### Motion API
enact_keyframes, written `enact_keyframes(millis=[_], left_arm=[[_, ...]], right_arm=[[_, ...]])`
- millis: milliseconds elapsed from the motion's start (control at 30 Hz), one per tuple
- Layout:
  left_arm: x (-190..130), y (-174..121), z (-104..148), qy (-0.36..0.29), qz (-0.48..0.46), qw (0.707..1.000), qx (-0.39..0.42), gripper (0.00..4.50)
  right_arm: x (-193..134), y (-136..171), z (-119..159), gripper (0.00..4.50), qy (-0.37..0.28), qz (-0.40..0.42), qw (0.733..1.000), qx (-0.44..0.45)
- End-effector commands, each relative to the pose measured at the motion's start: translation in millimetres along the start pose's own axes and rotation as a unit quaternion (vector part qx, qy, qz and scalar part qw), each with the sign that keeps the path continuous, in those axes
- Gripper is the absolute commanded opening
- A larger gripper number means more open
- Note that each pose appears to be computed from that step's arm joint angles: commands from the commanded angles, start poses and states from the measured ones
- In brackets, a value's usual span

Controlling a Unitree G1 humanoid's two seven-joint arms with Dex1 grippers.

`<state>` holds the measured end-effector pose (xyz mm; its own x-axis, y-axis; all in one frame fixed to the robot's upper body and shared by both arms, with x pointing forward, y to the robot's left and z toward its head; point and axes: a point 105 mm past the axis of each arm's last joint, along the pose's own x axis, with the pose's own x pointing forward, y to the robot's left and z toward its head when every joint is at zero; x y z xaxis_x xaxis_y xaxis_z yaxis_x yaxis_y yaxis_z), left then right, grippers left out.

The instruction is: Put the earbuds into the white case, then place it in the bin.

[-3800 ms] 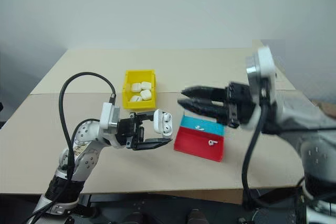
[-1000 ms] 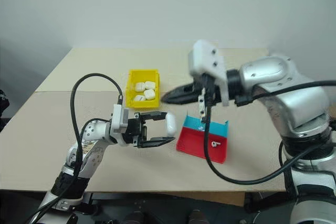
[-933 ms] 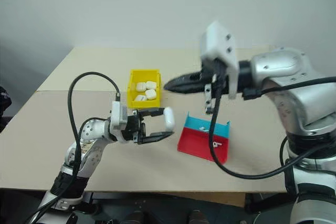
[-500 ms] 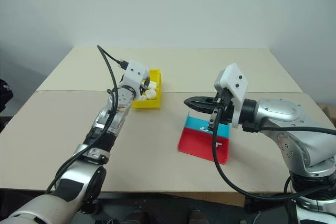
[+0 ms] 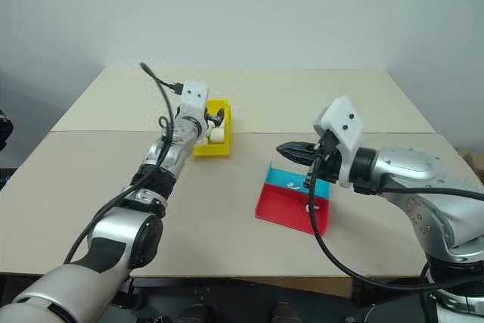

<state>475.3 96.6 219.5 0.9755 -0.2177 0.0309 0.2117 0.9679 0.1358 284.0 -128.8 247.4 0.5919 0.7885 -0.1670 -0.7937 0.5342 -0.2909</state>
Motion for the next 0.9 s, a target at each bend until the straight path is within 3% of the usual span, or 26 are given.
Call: enact_keyframes(millis=[33, 233, 533, 733, 900], left_arm=[[-28, 2, 35, -0.105, -0.088, 0.987, -0.083, 4.48], [-118, 7, 25, -0.131, -0.247, 0.960, -0.007, 4.48], [-226, 54, 22, -0.064, -0.315, 0.946, 0.053, 4.48], [-279, 80, 12, -0.001, -0.297, 0.952, 0.074, 4.48], [-295, 83, 10, 0.016, -0.291, 0.954, 0.073, 4.48]], right_arm=[[-7, 2, 5, 0.00, 0.000, 0.001, 1.000, -0.026], [-44, -2, -14, 0.00, 0.053, 0.030, 0.993, -0.098], [-106, -32, -37, 0.00, 0.106, 0.038, 0.986, -0.124], [-128, -53, -48, 0.00, 0.150, 0.027, 0.979, -0.132], [-130, -58, -55, 0.00, 0.158, 0.037, 0.978, -0.133]])
